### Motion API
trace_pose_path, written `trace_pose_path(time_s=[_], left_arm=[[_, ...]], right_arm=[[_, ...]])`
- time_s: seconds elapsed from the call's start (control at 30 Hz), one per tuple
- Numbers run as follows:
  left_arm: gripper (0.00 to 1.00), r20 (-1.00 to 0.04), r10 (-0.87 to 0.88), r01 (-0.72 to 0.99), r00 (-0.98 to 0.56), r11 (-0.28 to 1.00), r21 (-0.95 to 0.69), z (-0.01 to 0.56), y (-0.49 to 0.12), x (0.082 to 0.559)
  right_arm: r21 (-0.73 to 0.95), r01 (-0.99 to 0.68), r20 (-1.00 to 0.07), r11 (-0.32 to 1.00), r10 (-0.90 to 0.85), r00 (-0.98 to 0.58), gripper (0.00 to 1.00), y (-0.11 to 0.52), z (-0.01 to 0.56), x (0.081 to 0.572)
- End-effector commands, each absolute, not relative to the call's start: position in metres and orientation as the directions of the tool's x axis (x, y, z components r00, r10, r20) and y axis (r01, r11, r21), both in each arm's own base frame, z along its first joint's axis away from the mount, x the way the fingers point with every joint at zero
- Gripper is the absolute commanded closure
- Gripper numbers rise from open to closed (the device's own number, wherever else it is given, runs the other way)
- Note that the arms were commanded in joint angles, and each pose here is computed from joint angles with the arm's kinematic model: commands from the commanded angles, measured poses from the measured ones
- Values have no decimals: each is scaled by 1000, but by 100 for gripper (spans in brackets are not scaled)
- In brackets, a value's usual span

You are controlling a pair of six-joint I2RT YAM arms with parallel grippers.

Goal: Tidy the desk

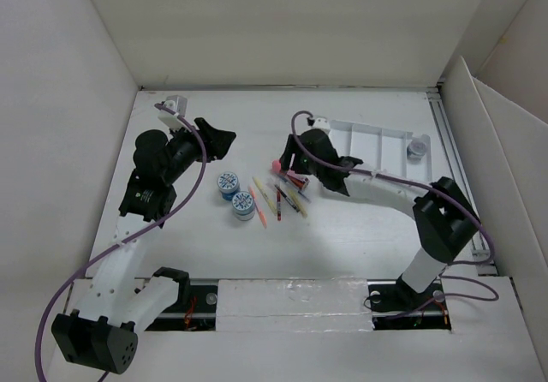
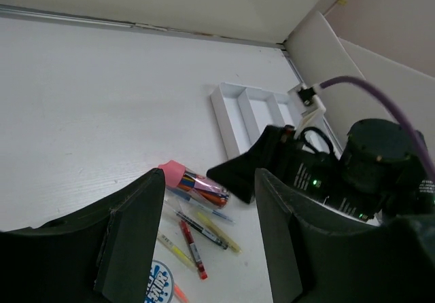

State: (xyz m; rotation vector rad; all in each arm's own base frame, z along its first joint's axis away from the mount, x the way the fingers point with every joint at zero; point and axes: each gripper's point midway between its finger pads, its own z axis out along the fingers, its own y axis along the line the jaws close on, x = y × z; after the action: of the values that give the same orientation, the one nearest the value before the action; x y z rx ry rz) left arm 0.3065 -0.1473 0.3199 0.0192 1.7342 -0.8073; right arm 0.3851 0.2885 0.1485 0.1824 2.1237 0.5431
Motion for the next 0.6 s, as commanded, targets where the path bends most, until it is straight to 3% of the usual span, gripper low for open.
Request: trace_pose_path(time_s=[0.0,0.07,0.17,0.33,0.5,0.57], left_arm=[[49,-879,-395,440,-267,761,-476,343,-145,303],[49,-879,-401,408,-257,780,-475,342,-139,306],[49,-871,-433,317,-232,813,-488,342,-123,310],[46,-831,-534,54,-158,835,-547,337,-81,318],[31,-822,-556,32,-126,826,-563,342,-74,313],[29,-822,-553,39,-136,826,-562,341,-76,313]], right_arm=[[406,-236,-782,883,202,-590,29,326,172,367],[424,-332,-777,842,150,-612,13,353,177,346],[421,-469,-794,776,65,-605,0,390,183,308],[358,-577,-816,734,-55,-576,0,430,172,269],[244,-544,-800,803,-150,-581,0,443,143,277],[215,-558,-796,801,-187,-575,0,447,135,274]])
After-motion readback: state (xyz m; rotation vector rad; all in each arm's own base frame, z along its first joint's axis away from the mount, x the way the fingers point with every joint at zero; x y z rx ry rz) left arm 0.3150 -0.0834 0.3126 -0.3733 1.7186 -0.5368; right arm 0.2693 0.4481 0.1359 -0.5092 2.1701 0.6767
